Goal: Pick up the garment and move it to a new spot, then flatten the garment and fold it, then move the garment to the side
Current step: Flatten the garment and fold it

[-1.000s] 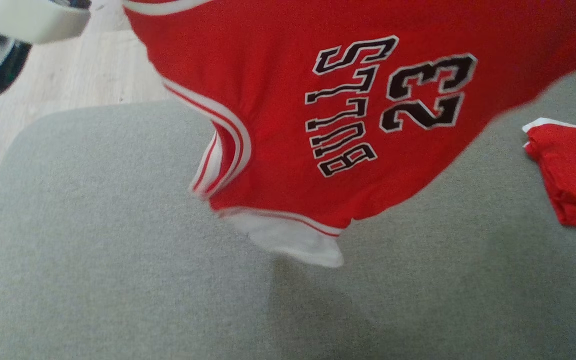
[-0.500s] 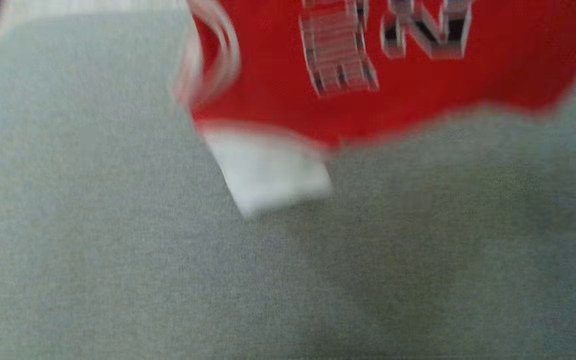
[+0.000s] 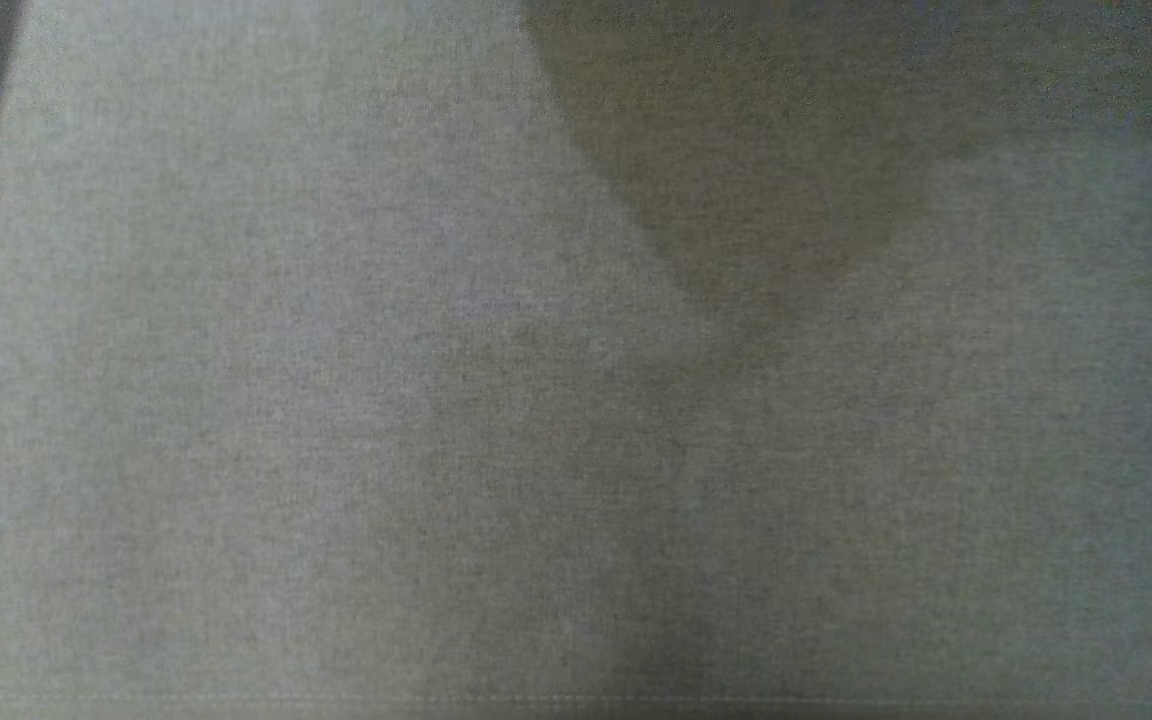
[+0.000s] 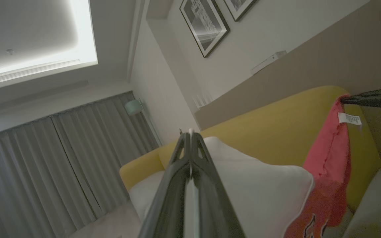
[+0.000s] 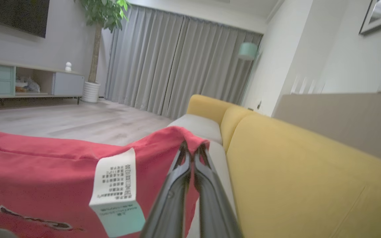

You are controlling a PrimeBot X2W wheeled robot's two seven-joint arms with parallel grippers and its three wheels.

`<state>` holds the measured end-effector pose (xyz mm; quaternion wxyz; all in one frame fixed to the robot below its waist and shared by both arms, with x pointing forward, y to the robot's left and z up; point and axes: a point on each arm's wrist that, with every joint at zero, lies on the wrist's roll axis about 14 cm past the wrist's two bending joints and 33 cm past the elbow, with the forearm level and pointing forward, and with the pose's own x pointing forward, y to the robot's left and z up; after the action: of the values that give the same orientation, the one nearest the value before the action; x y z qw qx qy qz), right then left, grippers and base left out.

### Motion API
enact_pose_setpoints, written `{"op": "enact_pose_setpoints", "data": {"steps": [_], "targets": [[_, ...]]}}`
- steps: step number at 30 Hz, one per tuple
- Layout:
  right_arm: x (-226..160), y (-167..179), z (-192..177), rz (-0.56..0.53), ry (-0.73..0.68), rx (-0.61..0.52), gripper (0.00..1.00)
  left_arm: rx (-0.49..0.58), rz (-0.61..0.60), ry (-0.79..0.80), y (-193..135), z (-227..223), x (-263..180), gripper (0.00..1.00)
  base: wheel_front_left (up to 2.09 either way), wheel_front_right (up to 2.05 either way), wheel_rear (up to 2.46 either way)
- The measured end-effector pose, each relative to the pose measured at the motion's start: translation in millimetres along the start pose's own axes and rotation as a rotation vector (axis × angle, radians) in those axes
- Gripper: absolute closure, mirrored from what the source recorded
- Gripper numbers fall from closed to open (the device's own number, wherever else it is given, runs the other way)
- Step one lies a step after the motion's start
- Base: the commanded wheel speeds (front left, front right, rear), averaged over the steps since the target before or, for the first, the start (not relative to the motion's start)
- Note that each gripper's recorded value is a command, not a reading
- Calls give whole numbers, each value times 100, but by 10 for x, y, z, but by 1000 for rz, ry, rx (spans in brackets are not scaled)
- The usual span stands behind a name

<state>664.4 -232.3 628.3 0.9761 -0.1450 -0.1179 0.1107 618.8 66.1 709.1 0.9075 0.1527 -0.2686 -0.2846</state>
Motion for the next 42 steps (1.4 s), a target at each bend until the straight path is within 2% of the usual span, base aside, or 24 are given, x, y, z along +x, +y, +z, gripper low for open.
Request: {"op": "enact_pose_setpoints", "data": {"steps": [1,4,7,11,14,17,22,27,31,35,39,42], "targets": [[0,0,0,0,0,0,100,0,0,0,0,0,0,100,0,0,0],[-141,156,-449,22,82,43,100,-39,-31,131,-193,-561,-346,100,0,0,0],[-394,267,-695,28,131,96,100,-100,-53,221,-423,-866,-729,100,0,0,0],[-930,345,-1035,11,234,155,100,-176,-76,310,-725,-1028,-1233,100,0,0,0],[-1438,529,-1277,16,330,208,100,-255,-96,393,-1044,-1101,-1683,100,0,0,0],[-1861,625,-1344,5,385,248,100,-327,-97,491,-1338,-1137,-2162,100,0,0,0],[-2396,695,-1241,-14,411,287,100,-437,-79,611,-1752,-1036,-2796,100,0,0,0],[-2979,856,-1283,-35,490,344,100,-518,-58,629,-1984,-796,-3077,100,0,0,0],[-3230,871,-1326,-38,548,335,100,-569,-77,684,-2133,-748,-3292,100,0,0,0],[-3178,844,-1279,-41,543,329,100,-595,-155,716,-2261,-721,-3356,100,0,0,0],[-3095,826,-1239,-44,531,333,100,-584,-164,689,-2186,-719,-3207,100,0,0,0],[-3035,839,-1268,-35,543,331,100,-571,-158,620,-2015,-724,-2890,100,0,0,0]]}}
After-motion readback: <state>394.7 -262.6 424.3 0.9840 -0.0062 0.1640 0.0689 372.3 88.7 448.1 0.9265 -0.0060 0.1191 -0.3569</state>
